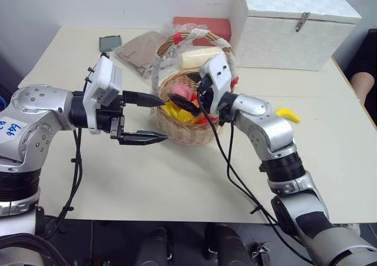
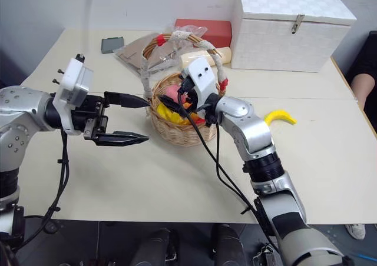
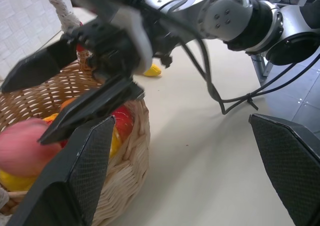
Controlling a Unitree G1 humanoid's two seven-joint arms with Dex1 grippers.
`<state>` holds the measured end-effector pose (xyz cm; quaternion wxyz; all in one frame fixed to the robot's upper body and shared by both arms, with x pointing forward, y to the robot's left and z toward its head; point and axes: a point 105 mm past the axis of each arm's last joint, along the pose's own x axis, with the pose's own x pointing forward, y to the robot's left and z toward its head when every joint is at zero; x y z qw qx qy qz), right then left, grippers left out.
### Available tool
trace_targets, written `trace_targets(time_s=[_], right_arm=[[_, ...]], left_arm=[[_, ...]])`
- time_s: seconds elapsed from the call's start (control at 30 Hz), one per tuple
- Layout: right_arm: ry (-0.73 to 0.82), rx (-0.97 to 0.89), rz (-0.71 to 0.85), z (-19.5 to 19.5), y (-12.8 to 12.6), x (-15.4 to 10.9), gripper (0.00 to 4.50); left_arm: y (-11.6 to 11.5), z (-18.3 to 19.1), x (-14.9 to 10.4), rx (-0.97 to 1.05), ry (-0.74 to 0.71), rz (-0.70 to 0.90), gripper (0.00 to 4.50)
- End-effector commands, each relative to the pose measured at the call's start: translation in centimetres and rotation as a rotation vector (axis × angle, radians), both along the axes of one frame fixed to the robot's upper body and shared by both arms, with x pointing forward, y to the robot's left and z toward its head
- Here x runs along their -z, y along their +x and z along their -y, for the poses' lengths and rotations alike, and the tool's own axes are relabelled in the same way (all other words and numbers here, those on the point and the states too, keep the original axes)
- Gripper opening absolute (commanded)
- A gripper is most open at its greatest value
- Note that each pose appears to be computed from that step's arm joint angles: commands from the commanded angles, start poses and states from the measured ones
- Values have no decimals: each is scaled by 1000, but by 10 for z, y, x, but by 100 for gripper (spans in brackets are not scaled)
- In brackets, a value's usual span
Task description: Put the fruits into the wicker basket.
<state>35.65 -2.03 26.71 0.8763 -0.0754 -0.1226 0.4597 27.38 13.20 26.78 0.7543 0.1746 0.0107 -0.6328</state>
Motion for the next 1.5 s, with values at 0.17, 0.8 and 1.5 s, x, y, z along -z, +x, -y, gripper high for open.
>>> trace_targets(time_s=[0.17,0.8,1.5], right_arm=[[72,98,-3,96,-64,-21,446],[-10,687,-408,194,-91,115,446],[-48,861,-412,189,16,147,323]], left_arm=[[-5,9,-10,58,-42,35,450],[-7,34,-11,217,-49,42,450],[-13,33,-20,189,-81,46,450]])
